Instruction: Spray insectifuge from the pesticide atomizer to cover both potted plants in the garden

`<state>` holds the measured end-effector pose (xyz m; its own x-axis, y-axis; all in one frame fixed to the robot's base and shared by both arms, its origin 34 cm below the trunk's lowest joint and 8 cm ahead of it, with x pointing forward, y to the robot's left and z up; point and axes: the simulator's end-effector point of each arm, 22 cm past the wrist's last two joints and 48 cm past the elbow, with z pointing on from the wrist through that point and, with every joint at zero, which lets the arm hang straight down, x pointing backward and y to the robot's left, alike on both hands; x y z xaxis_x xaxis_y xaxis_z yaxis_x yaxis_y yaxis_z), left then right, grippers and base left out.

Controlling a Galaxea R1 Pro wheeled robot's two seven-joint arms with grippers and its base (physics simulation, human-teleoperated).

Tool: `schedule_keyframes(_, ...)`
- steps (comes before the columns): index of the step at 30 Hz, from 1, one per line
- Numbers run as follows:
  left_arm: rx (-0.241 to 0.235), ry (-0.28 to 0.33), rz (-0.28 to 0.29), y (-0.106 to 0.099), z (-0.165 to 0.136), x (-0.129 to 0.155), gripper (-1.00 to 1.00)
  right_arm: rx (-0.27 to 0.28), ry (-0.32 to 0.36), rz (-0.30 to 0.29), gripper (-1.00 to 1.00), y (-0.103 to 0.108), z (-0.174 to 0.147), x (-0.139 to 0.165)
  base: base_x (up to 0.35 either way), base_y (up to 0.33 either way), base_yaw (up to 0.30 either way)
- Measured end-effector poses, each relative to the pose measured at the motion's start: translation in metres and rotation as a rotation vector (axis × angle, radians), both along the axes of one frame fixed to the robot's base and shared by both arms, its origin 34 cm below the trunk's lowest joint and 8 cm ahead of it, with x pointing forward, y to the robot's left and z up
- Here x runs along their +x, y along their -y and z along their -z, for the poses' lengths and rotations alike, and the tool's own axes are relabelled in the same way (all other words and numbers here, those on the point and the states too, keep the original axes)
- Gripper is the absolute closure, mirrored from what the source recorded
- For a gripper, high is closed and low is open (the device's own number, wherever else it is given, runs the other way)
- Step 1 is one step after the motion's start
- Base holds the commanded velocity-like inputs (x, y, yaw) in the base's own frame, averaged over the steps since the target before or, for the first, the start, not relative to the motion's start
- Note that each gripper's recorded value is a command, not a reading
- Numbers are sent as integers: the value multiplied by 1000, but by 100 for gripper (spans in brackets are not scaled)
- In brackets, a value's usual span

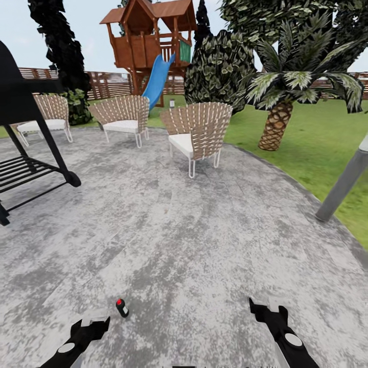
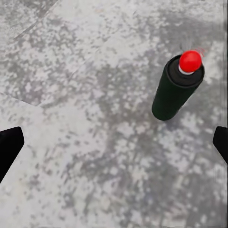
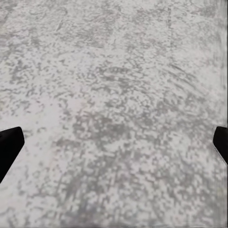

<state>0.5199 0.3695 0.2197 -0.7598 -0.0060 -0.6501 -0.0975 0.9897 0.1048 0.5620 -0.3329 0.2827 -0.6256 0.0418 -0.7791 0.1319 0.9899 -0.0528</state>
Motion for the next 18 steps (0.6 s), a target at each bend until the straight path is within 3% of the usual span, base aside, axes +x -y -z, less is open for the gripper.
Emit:
schedule_keyframes(4, 0, 1, 0, 0, 0, 0, -100, 0, 0, -1, -100, 0, 0, 0, 2, -1, -169)
schedule_keyframes(10, 3, 17, 1, -1, -2, 2, -100, -1, 1, -1, -100, 0, 0, 0, 29, 0, -13)
schedule_keyframes(18, 2, 22, 1, 0, -3, 3, -100, 1, 2, -1, -100, -1, -1, 1, 135, -195, 98)
